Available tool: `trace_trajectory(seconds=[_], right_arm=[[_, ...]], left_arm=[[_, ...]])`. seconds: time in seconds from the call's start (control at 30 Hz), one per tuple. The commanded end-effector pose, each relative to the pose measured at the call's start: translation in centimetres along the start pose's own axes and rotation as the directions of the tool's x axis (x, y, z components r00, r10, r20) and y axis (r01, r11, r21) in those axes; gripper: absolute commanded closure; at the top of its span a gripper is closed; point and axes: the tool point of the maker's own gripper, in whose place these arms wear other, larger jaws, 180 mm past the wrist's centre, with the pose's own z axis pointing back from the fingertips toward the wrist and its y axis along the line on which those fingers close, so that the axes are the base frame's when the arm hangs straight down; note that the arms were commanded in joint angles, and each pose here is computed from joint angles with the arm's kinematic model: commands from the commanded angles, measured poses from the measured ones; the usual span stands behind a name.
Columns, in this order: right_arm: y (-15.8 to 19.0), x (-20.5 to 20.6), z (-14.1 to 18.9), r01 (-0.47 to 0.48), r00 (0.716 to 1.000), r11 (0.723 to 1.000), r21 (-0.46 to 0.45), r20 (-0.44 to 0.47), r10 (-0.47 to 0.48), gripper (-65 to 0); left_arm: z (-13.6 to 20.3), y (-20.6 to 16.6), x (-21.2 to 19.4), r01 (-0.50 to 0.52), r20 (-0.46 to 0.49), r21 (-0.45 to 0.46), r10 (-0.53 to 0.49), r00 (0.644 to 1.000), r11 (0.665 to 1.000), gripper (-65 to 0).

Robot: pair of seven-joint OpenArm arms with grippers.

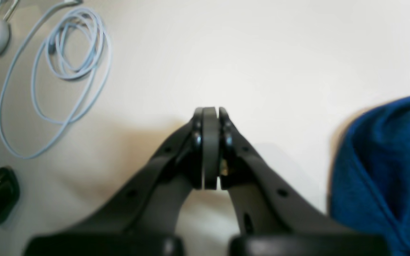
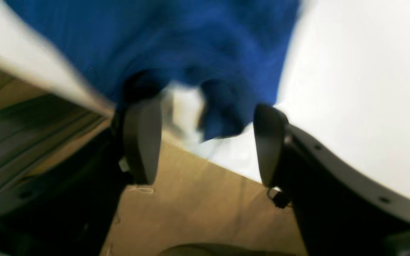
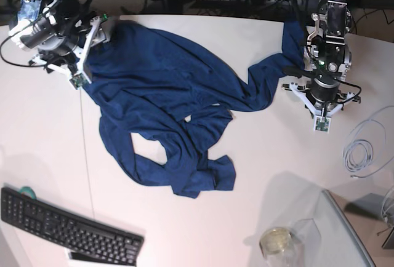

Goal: Layout the t-shirt on the table in an organized manner, then fold the t-shirt properly
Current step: 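Grasp the shirt edges with both grippers and pull them apart, then drag the held shirt edge with the right gripper away from the left gripper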

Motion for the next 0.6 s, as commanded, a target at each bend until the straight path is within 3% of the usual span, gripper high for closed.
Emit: trace_trajectory(seconds=[0.0, 0.1, 0.27, 0.43, 0.57], right_arm=[[-0.8, 1.2, 0.2, 0.003, 0.999, 1.0, -0.016, 0.035, -0.003, -35.7], [-1.4, 3.1, -1.2, 0.015, 0.999, 1.0, 0.001, 0.051, -0.015, -27.6], [-0.6, 6.2, -4.6, 0.052, 0.997, 0.994, 0.093, 0.046, -0.056, 0.0], [0.2, 4.1, -7.4, 0.076, 0.996, 0.984, 0.162, -0.048, -0.069, -1.8], [0.1, 2.9, -9.2, 0.096, 0.995, 0.977, 0.191, -0.027, -0.093, -1.8]], left_arm=[[0.0, 2.0, 1.0, -0.012, 0.033, 0.055, 0.01, 0.999, 0.998, 0.0], [0.1, 2.6, 0.5, -0.021, 0.023, 0.068, 0.02, 1.0, 0.997, 0.0], [0.2, 2.6, 0.4, -0.02, 0.021, 0.068, 0.019, 1.0, 0.998, 0.0], [0.2, 2.6, 0.3, -0.021, 0.02, 0.068, 0.019, 1.0, 0.997, 0.0], [0.1, 2.3, 0.2, -0.023, 0.015, 0.063, 0.022, 1.0, 0.998, 0.0]])
